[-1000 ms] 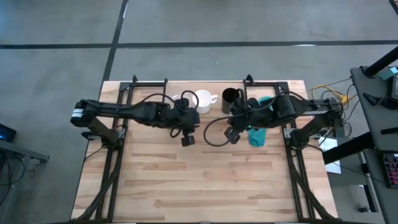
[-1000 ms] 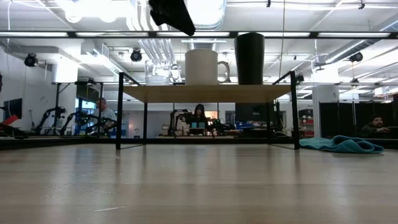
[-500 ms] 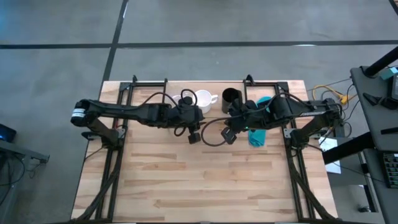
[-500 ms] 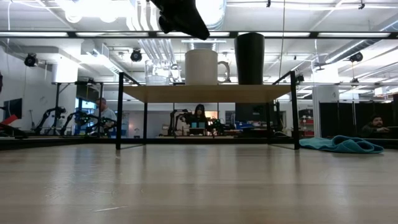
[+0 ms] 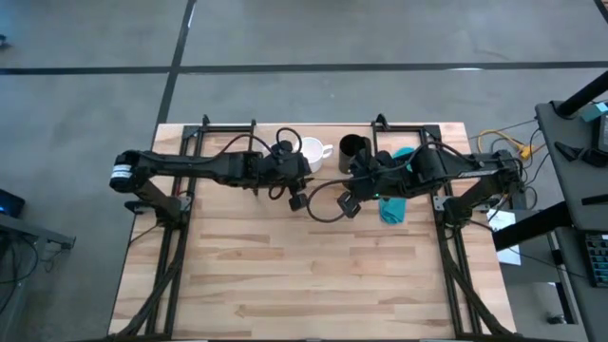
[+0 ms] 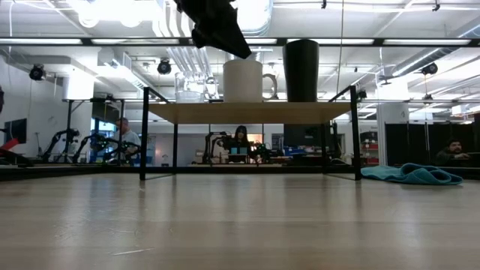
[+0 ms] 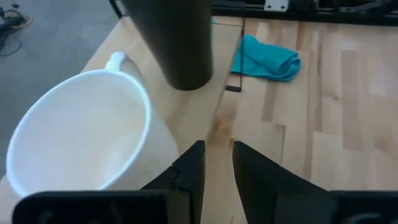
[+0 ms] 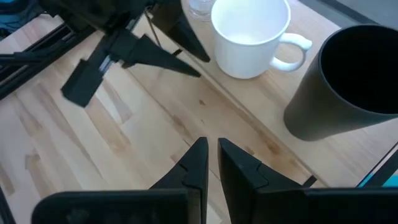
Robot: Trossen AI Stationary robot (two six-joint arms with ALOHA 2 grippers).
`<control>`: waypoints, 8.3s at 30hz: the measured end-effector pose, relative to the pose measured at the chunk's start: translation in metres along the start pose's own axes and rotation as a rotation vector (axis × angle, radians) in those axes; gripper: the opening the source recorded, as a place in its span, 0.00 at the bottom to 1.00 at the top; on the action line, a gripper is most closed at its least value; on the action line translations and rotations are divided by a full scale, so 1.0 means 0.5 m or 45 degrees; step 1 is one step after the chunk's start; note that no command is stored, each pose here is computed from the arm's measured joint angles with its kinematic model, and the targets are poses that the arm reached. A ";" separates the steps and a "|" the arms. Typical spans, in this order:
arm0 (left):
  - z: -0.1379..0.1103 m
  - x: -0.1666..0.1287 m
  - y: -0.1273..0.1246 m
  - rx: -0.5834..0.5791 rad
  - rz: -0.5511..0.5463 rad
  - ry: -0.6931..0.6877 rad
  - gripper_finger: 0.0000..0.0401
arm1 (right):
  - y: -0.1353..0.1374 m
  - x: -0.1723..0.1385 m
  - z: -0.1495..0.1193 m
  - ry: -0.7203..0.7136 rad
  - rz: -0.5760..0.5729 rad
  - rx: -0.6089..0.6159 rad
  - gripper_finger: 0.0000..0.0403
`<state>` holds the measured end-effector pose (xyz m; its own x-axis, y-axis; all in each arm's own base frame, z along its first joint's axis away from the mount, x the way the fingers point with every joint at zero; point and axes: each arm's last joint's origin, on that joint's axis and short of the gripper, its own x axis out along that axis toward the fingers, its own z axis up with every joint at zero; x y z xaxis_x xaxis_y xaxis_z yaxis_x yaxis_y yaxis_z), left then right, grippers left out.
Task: Stack small to large cups/mugs on shelf
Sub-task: Adjust the white mug on the shelf, then adjust the black glass on the shelf, then return to Home Position
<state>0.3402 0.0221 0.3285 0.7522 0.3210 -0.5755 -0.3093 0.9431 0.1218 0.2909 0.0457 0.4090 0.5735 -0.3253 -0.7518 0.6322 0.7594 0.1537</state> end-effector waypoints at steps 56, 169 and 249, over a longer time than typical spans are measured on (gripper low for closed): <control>-0.018 0.034 0.050 -0.088 -0.092 -0.027 0.17 | 0.000 0.000 0.000 -0.002 0.001 -0.073 0.08; 0.084 -0.325 0.089 0.065 -0.231 -0.631 0.17 | -0.074 0.148 -0.018 -0.051 -0.406 -0.078 0.08; -0.128 -0.585 0.183 -0.323 -0.189 -0.691 0.17 | -0.277 -0.173 -0.134 -0.568 0.007 0.074 0.08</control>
<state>0.0546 0.0088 0.4561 0.9660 0.2491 -0.0696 -0.2574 0.9525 -0.1627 0.1189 0.0063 0.4099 0.7372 -0.5425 -0.4028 0.6497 0.7328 0.2021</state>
